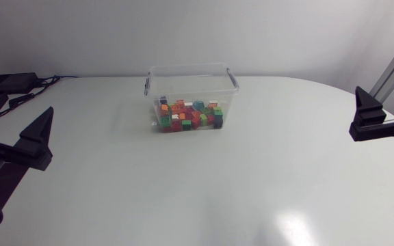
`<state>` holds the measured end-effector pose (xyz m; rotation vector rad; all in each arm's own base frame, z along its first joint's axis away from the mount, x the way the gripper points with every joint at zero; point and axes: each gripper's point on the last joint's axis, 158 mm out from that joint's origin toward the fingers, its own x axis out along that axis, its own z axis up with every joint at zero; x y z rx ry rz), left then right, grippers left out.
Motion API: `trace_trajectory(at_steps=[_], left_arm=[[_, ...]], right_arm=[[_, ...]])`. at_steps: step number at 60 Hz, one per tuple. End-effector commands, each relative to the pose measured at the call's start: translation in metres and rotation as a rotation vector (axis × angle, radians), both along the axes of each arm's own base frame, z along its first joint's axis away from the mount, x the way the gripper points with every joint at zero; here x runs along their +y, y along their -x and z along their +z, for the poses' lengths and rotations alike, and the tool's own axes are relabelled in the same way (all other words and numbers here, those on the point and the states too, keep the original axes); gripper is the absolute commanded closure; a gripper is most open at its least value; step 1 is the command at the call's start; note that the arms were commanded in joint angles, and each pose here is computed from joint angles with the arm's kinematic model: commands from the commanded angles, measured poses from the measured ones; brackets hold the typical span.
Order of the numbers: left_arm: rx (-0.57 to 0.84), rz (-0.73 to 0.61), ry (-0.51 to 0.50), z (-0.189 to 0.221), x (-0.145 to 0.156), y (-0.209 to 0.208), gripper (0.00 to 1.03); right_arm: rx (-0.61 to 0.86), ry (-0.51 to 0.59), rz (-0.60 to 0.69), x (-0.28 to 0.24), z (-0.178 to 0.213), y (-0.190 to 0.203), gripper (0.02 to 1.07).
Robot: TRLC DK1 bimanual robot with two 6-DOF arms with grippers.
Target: Place the duplo bricks in the container
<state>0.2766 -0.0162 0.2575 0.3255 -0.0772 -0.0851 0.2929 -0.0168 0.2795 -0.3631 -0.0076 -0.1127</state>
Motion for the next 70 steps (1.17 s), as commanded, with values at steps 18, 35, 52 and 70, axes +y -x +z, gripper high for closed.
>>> trace_trajectory(at_steps=[18,35,52,70], left_arm=[[0.068,0.030,0.141,-0.047,0.006,0.011,0.06],[0.105,0.053,0.233,-0.077,0.009,0.018,0.06],[0.140,0.078,0.321,-0.107,0.013,0.022,0.06],[0.140,0.078,0.323,-0.107,0.013,0.022,0.05]], right_arm=[[0.032,-0.143,0.029,0.003,-0.054,0.021,0.06],[0.045,-0.254,0.062,0.009,-0.092,0.033,0.06],[0.062,-0.364,0.092,0.015,-0.130,0.039,0.06],[0.062,-0.366,0.092,0.015,-0.130,0.039,0.06]])
